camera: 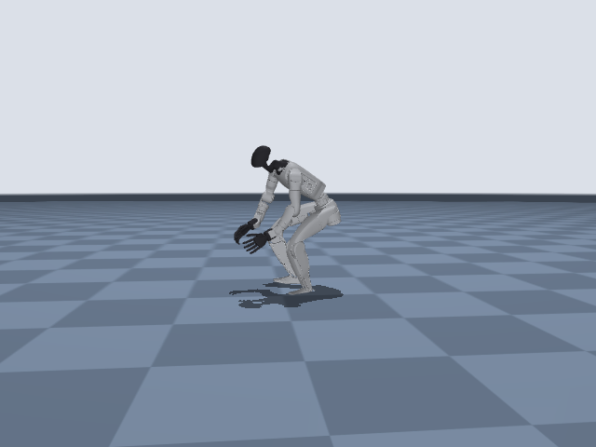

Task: Sport exercise

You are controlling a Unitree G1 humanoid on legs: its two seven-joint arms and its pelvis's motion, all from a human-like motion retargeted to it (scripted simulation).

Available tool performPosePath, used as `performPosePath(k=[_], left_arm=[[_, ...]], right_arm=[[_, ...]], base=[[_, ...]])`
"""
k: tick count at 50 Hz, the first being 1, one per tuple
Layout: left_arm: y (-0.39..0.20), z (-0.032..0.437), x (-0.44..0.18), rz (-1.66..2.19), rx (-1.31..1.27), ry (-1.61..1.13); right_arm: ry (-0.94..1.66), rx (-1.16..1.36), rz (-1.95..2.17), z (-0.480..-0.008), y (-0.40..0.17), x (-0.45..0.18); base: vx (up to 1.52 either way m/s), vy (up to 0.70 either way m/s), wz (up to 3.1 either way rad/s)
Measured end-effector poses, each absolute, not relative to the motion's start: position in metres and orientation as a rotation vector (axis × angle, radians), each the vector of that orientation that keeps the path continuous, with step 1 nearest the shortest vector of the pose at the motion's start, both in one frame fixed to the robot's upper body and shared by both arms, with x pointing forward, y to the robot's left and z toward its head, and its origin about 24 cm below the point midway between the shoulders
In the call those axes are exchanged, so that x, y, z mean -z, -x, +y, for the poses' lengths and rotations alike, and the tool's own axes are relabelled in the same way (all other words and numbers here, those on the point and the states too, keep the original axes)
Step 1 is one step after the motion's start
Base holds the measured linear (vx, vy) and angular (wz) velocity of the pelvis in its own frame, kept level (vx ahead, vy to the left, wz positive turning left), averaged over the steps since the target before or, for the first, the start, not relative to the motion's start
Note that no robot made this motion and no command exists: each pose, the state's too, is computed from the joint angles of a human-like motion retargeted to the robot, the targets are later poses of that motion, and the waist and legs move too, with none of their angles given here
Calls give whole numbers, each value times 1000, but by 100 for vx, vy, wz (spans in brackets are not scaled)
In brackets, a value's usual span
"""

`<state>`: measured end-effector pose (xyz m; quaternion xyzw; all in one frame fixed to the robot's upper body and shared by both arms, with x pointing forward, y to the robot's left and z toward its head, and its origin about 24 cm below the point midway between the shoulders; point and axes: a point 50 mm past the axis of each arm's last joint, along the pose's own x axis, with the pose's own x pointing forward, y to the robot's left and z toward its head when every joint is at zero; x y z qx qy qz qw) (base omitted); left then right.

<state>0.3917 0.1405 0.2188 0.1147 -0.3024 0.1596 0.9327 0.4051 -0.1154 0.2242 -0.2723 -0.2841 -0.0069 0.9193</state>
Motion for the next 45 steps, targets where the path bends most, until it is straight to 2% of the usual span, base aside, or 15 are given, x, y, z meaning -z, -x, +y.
performPosePath(k=[11, 20, 28, 35, 45], left_arm=[[-402, 148, -189, -440, -564, -177], [-404, 159, -175, -349, -600, -166], [-407, 170, -185, -352, -466, -237], [-400, 180, -193, -407, -286, -382], [-341, 169, -107, -243, 67, -352]], right_arm=[[691, 257, -507, -144, -414, -204], [706, 267, -446, -148, -417, -199], [679, 196, -381, -164, -420, -212], [543, 123, -345, -182, -416, -216], [162, -100, -86, -193, -369, -105]], base=[[13, 4, 2], [1, 0, -5], [-10, -2, -23], [-6, -5, -14], [8, -8, 10]])
